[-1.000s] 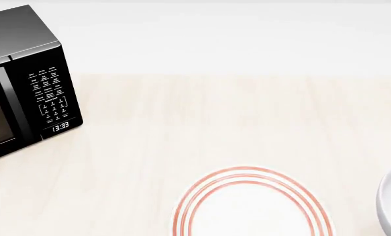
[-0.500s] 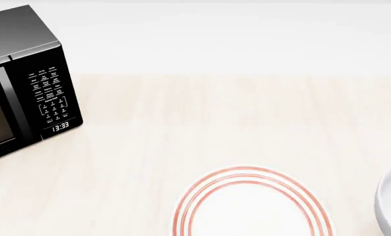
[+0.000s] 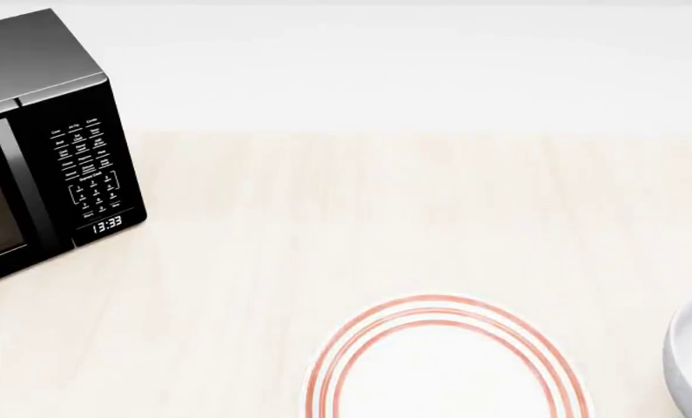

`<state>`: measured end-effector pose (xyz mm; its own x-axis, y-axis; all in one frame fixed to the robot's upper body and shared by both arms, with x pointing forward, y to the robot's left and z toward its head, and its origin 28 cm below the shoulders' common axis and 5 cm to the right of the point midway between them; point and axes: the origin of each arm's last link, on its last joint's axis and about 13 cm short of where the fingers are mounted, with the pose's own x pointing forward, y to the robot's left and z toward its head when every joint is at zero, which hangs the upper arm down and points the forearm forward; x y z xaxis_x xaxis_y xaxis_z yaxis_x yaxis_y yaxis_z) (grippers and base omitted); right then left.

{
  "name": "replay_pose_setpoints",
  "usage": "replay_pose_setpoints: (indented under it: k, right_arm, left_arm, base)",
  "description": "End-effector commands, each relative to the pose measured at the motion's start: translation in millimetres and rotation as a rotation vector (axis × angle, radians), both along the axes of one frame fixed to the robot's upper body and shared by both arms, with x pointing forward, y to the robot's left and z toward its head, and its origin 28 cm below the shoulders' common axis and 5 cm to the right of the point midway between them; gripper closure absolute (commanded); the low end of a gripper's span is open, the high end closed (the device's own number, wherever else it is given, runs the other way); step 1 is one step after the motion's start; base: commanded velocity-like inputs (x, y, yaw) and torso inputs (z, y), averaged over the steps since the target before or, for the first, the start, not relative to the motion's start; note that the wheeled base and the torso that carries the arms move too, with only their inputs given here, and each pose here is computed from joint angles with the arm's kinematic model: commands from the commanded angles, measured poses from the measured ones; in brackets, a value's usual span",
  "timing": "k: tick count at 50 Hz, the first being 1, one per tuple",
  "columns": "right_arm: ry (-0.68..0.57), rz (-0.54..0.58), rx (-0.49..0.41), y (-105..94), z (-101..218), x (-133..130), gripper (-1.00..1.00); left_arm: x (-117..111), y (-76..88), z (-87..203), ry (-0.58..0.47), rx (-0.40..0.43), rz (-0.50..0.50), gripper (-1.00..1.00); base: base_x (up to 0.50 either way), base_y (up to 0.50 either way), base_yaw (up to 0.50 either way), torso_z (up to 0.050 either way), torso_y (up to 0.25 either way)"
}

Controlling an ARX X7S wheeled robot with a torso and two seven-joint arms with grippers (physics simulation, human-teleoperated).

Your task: Put the white bowl to the right of the plate.

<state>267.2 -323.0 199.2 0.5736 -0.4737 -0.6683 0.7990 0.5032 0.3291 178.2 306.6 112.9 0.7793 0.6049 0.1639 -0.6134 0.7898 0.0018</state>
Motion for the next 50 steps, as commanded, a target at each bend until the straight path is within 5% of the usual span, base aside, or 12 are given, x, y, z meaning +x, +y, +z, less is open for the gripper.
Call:
replay_pose_setpoints:
  k: [1,11,21,24,37,50]
  right_arm:
    - [-0.073,0.001,-0.122,11.6,35.5,-9.2,-1.0]
    - [-0.202,0.085,-0.283,47.5,81.6,-27.6,-1.0]
    - [-0.301,0.314,-0.411,103.6,88.5,-43.6,-1.0]
    - [-0.345,0.335,-0.528,121.3,87.5,-49.7,-1.0]
    - [-0.449,0.455,-0.74,181.2,60.4,-68.7,-1.0]
    - [-0.456,0.644,-0.754,220.2,13.9,-85.6,-1.0]
  left_arm:
    - [-0.5,-0.3,0.3,-0.001,0.0,-0.002,-1.0]
    - [-1.0,-4.6,0.4,-0.003,0.01,-0.026,-1.0]
    - [-6.5,-16.3,0.7,-0.01,0.031,-0.115,-1.0]
    - [-8.3,-20.4,0.9,-0.012,0.04,-0.143,-1.0]
    - [-16.0,-35.3,4.9,-0.024,0.069,-0.24,-1.0]
    - [-28.2,-53.9,2.5,-0.037,0.121,-0.318,-1.0]
  base:
    - [0.0,0.0,0.0,0.0,0.0]
    - [0.0,0.0,0.0,0.0,0.0]
    - [0.0,0.0,0.0,0.0,0.0]
    - [0.0,0.0,0.0,0.0,0.0]
    - [0.0,0.0,0.0,0.0,0.0]
    - [0.0,0.0,0.0,0.0,0.0]
